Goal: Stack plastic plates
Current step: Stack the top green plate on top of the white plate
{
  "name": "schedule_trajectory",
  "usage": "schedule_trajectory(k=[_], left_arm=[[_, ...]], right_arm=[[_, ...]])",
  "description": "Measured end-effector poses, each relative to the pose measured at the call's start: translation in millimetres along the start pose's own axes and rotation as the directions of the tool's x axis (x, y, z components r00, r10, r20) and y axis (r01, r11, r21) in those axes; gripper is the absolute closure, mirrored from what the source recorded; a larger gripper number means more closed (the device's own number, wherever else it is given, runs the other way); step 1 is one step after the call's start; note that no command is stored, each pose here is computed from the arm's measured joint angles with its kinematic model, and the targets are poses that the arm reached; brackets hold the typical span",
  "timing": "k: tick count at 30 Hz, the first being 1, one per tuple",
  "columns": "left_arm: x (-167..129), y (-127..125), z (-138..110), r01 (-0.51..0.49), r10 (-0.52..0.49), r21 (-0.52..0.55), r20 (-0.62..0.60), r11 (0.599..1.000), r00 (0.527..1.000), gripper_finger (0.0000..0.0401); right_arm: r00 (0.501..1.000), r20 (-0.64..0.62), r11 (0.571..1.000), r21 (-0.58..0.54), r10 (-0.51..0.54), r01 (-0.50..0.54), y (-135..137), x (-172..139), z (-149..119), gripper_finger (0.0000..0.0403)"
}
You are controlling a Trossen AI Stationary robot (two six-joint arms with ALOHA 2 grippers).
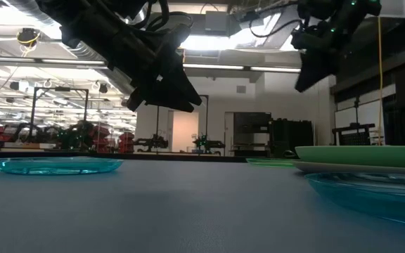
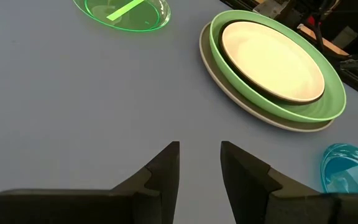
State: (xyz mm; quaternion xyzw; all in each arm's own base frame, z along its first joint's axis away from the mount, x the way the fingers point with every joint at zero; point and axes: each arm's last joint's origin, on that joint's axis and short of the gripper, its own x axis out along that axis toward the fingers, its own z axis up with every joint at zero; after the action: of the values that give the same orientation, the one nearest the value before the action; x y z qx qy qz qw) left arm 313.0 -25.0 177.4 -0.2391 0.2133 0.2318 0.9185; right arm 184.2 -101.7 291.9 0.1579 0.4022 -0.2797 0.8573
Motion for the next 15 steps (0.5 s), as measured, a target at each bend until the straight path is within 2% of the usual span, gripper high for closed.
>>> schedule_trajectory(k=[3,7,15], left_arm=[[0,0,0,0.0,0.0,0.0,0.0,1.0,1.0,0.0291],[0,0,0,0.0,0.0,0.0,0.0,1.0,1.0,0.0291],[0,0,0,0.0,0.0,0.0,0.0,1.0,1.0,0.0291]], right_arm=[[0.999,0.043,0.999,0.039,-0.012,0.01,-9,5,7,0.0299],[0.997,0.037,0.992,0.108,-0.063,0.059,-28,17,13,0.0299],[0.99,-0.049,0.963,0.233,-0.129,0.137,-71,55,17,0.0299]])
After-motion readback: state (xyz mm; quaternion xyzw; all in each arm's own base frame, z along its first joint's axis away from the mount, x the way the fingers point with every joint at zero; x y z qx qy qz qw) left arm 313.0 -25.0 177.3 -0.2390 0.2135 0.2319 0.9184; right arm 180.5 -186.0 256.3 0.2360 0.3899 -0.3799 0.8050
